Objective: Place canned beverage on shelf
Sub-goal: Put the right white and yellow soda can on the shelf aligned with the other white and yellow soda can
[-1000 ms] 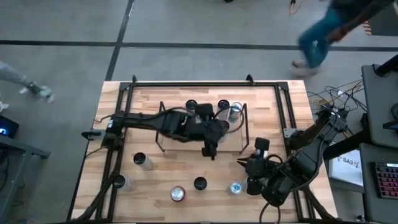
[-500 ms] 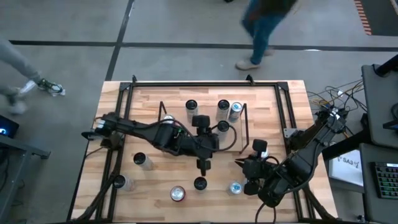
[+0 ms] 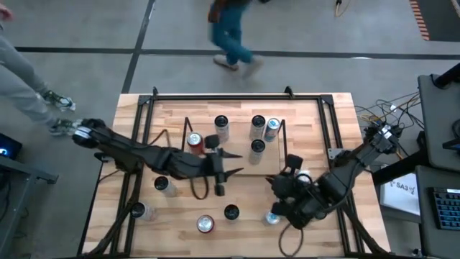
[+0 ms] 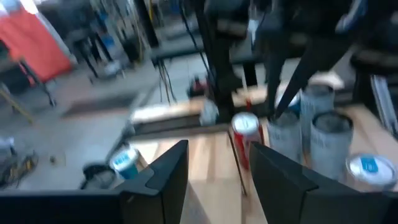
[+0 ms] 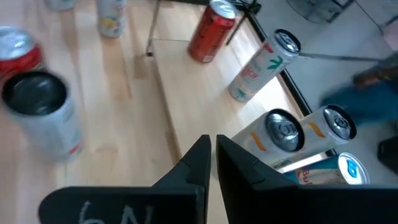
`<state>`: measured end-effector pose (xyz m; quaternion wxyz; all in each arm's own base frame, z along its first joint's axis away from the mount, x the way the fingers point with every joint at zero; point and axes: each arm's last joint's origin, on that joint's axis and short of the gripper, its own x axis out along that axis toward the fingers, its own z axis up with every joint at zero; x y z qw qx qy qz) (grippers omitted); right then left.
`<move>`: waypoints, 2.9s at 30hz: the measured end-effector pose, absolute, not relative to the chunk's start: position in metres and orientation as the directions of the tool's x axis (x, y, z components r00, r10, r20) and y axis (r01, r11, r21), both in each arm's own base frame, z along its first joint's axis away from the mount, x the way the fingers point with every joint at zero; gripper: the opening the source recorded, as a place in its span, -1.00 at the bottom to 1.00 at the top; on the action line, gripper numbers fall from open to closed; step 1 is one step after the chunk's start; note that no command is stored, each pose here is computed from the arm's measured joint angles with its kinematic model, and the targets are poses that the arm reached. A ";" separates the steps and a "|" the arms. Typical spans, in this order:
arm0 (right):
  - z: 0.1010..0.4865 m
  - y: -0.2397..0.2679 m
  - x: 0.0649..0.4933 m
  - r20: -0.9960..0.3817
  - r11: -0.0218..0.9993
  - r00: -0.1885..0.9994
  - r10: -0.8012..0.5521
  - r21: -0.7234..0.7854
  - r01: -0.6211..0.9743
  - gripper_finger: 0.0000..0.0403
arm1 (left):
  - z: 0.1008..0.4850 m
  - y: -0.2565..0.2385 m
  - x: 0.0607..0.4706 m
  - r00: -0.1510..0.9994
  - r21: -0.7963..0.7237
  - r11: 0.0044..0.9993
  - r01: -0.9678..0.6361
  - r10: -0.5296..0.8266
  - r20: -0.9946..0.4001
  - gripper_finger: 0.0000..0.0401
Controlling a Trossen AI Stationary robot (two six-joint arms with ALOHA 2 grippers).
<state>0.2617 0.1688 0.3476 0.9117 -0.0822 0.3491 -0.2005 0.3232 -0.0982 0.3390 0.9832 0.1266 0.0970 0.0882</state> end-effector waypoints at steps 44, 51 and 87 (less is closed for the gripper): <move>0.279 0.057 0.318 -0.774 0.829 0.488 -0.404 -0.083 0.553 -0.91 | 0.306 -0.060 0.210 0.979 0.296 0.939 -0.173 0.130 0.159 -0.24; 0.279 0.052 0.318 -0.774 0.837 0.483 -0.409 -0.108 0.536 -0.91 | 0.306 -0.060 0.210 0.978 0.299 0.938 -0.175 0.132 0.160 -0.24; 0.272 0.041 0.315 -0.820 0.847 0.429 -0.379 -0.122 0.517 -0.91 | 0.305 -0.059 0.211 0.978 0.321 0.929 -0.183 0.138 0.157 -0.24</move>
